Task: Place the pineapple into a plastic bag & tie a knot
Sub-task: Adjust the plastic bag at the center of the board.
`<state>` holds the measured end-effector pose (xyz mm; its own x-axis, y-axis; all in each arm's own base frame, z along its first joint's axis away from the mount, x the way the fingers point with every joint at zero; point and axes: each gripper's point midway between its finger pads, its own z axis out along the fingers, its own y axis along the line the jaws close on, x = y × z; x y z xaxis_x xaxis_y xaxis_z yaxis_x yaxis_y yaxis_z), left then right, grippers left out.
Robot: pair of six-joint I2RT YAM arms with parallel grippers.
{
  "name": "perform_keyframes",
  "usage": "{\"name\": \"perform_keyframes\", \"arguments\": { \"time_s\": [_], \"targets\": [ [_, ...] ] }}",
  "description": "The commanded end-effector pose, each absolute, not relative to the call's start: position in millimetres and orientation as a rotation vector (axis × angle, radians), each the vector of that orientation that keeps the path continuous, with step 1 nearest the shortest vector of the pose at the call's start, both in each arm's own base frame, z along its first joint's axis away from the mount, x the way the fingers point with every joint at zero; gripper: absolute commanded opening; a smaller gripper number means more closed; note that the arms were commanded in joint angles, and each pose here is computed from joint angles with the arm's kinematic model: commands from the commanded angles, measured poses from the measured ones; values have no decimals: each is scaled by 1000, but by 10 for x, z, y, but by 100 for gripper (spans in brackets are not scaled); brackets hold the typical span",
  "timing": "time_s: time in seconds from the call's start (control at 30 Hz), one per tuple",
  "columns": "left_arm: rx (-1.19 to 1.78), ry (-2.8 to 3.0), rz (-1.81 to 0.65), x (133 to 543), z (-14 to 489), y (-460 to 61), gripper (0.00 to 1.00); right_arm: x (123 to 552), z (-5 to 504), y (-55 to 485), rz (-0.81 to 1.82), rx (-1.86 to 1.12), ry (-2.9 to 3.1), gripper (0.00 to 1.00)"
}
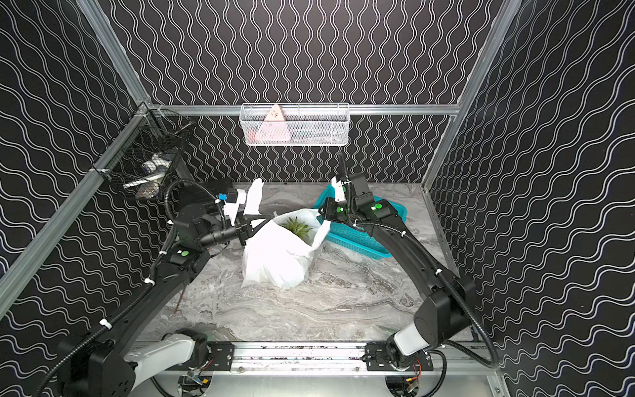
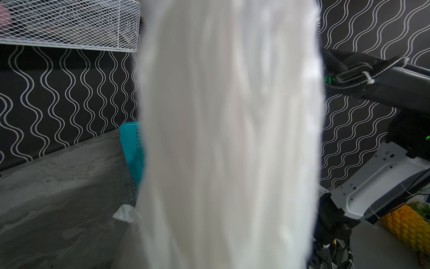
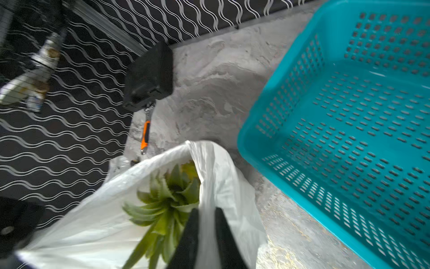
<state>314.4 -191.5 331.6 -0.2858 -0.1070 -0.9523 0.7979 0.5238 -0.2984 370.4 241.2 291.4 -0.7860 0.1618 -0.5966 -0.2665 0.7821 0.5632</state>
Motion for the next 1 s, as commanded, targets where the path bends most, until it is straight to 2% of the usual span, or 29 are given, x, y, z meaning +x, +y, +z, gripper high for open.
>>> {"name": "perform_keyframes", "arguments": {
  "time_s": [0.0, 0.1, 0.2, 0.4, 0.53, 0.67, 0.73, 0.77, 0.97],
  "targets": [
    [557, 1663, -916, 3171, 3393, -1825, 0, 3575, 3617, 2481, 999, -124, 2149, 0],
    [510, 1695, -873, 3117, 3473, -1735, 0, 3444, 4061, 2419, 1010, -142, 2094, 0],
    [483, 1723, -840, 3071, 3450, -1649, 0, 3395, 4244, 2417, 1020, -166, 2079, 0],
    [432, 1741, -917, 3163, 3235, -1686, 0, 3597, 3857, 2598, 1063, -183, 2112, 0],
    [437, 1786, -883, 3157, 3048, -1652, 0, 3716, 3895, 2651, 1054, -226, 2060, 25],
    [457, 1762, -914, 3101, 3095, -1685, 0, 3647, 3914, 2582, 1019, -260, 2015, 74],
    [463, 1782, -903, 3110, 3061, -1682, 0, 3634, 3865, 2350, 946, -239, 2019, 93],
    [454, 1791, -900, 3125, 3041, -1672, 0, 3576, 3822, 2238, 899, -224, 2028, 100],
    [434, 1788, -934, 3166, 3039, -1697, 0, 3069, 3507, 1920, 867, -176, 1990, 100]
  ]
}}
